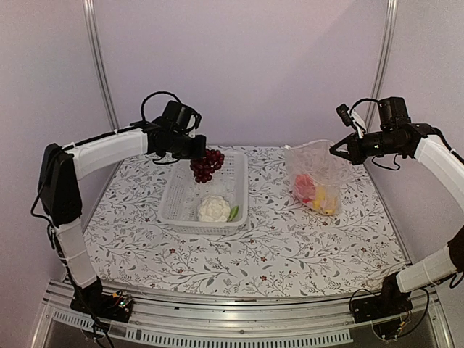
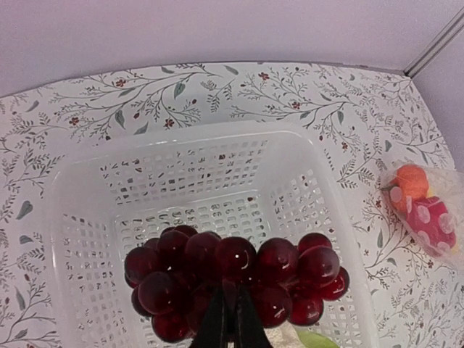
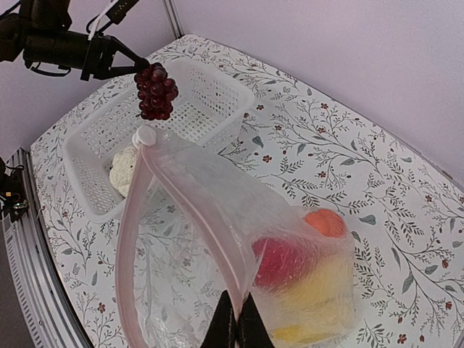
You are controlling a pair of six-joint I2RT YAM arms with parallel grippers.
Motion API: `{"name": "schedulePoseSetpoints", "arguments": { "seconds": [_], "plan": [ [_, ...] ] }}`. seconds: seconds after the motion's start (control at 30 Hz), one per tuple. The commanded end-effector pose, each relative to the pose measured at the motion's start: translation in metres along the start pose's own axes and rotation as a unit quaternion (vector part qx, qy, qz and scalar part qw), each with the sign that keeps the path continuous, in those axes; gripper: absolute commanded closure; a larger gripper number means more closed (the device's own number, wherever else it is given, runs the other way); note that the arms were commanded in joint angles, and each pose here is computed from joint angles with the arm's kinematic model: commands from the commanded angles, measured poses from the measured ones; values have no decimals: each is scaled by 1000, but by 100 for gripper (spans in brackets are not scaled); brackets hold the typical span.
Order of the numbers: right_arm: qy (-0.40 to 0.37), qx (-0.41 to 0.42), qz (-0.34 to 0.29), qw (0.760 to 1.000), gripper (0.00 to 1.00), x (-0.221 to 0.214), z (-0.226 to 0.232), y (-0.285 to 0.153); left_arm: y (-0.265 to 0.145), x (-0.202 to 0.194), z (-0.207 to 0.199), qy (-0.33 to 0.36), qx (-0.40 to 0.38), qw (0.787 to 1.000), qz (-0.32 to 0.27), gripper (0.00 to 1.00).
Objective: Place the food in the zip-top bag and seal the zipper
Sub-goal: Pick up the fake fruit from the bin, then place the fake fruit in the zipper food storage bag.
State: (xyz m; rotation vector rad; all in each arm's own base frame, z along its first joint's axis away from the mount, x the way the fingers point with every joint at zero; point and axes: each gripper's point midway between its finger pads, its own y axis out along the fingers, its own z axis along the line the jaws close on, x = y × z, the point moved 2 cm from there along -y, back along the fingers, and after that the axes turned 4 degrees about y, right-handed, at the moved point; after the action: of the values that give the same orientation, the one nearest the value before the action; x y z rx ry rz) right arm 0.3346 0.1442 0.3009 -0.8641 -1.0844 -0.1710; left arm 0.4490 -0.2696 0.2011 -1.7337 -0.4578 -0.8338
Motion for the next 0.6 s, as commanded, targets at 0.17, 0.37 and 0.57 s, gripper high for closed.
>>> {"name": "schedulePoseSetpoints", "arguments": {
  "seconds": [0.17,0.37,0.57],
  "plan": [
    [-10,-1,-6,1000,100,10,2,-4,-80,57,-53,29,-96,989,-110,100],
    [-10,2,-2,1000,100,13,3,-2,-121,72,-89,56,-150,975,-151,100],
    [-22,8,10,1000,100,19,8,4,-161,82,-124,80,-199,958,-190,100]
  ]
}}
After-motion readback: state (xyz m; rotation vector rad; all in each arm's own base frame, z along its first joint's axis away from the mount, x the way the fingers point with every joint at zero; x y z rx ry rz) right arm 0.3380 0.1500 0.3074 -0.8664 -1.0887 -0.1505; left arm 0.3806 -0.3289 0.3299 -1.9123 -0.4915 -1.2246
